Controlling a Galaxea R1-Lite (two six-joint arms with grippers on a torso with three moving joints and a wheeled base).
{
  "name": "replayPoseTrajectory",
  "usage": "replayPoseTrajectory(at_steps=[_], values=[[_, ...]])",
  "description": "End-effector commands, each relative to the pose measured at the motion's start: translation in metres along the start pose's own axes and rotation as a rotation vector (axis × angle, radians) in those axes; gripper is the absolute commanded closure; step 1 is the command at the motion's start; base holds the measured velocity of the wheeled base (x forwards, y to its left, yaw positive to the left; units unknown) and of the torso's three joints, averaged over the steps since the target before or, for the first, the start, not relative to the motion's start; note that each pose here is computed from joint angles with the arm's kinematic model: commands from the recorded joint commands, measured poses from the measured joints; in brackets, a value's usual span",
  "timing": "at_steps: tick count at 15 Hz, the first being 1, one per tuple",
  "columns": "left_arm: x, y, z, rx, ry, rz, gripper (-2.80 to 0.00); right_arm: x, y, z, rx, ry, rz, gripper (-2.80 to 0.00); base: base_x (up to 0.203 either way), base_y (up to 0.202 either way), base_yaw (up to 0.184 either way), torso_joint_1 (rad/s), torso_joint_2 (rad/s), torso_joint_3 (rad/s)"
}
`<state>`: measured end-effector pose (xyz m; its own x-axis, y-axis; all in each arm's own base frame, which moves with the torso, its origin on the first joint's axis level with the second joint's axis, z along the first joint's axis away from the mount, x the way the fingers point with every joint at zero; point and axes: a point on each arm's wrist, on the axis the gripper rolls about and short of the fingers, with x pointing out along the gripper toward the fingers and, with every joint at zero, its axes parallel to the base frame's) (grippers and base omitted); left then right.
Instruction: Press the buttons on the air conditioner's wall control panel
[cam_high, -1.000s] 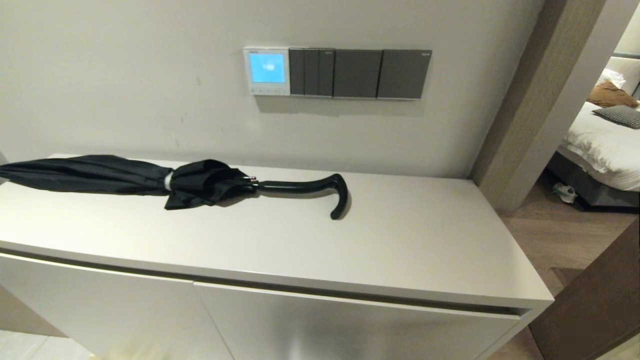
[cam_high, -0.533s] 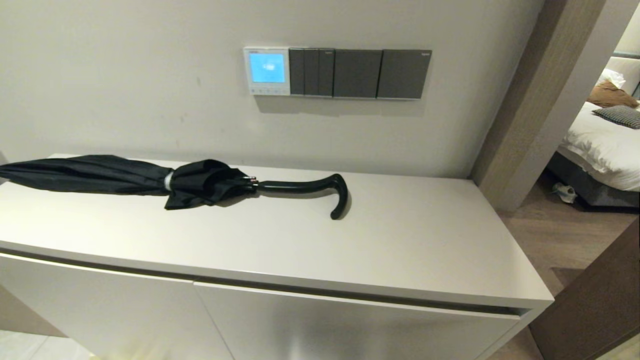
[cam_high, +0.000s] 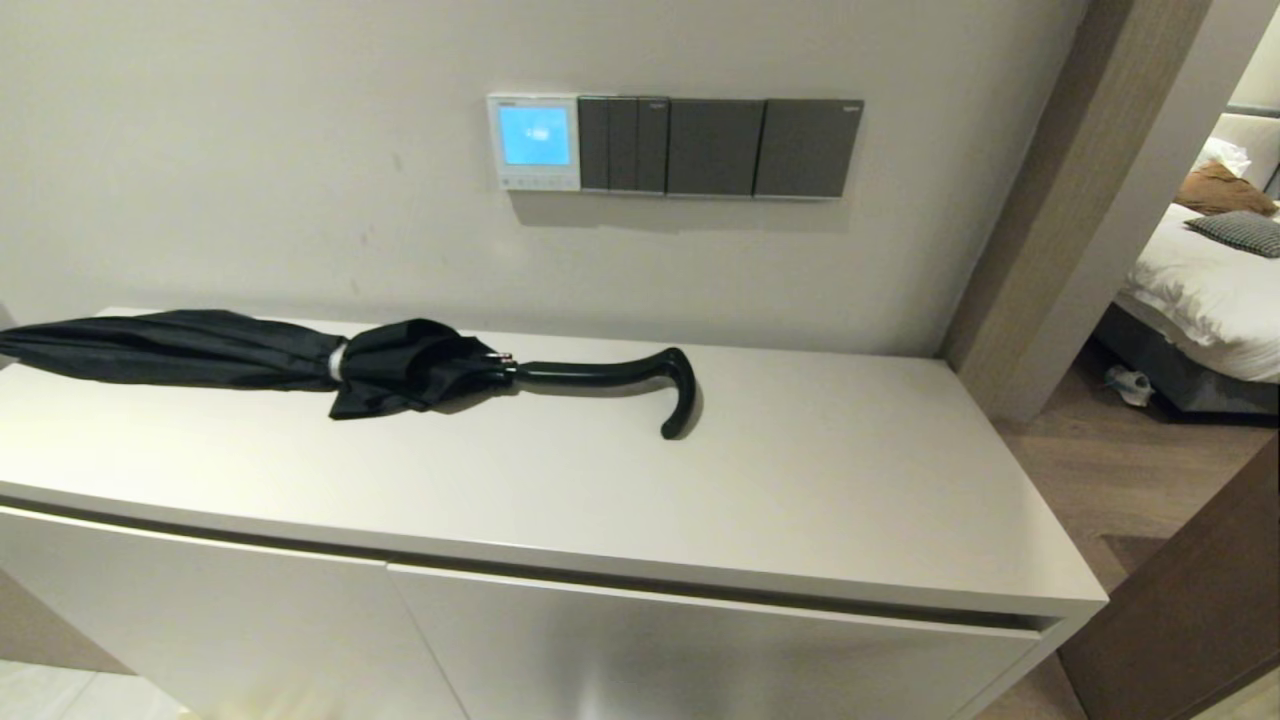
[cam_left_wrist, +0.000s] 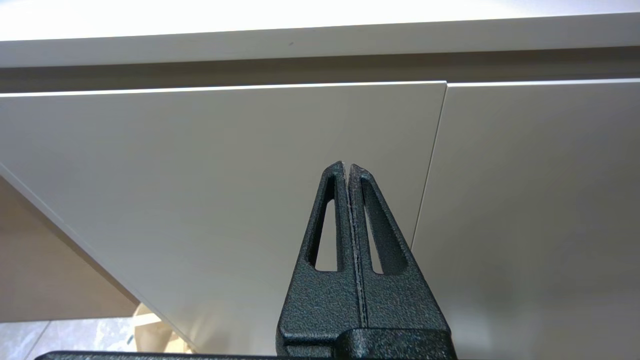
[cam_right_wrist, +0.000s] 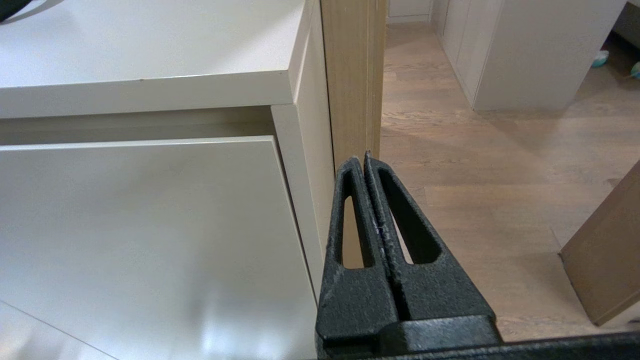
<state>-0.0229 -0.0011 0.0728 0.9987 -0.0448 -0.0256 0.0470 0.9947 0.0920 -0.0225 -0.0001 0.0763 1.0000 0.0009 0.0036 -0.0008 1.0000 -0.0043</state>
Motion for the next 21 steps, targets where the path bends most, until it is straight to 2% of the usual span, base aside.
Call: replayPoseTrajectory(at_steps=[1,21], values=[[0.0,0.0,0.0,0.0,0.0,0.0,0.0,0.0002,0.0,-0.0008,0.003,0.002,-0.001,0.0,0.0,0.0,0.0,0.0,0.0,0.0],[0.0,0.0,0.0,0.0,0.0,0.0,0.0,0.0003,0.0,-0.0008,0.007,0.004,-0.001,0.0,0.0,0.0,0.0,0.0,0.0,0.0]])
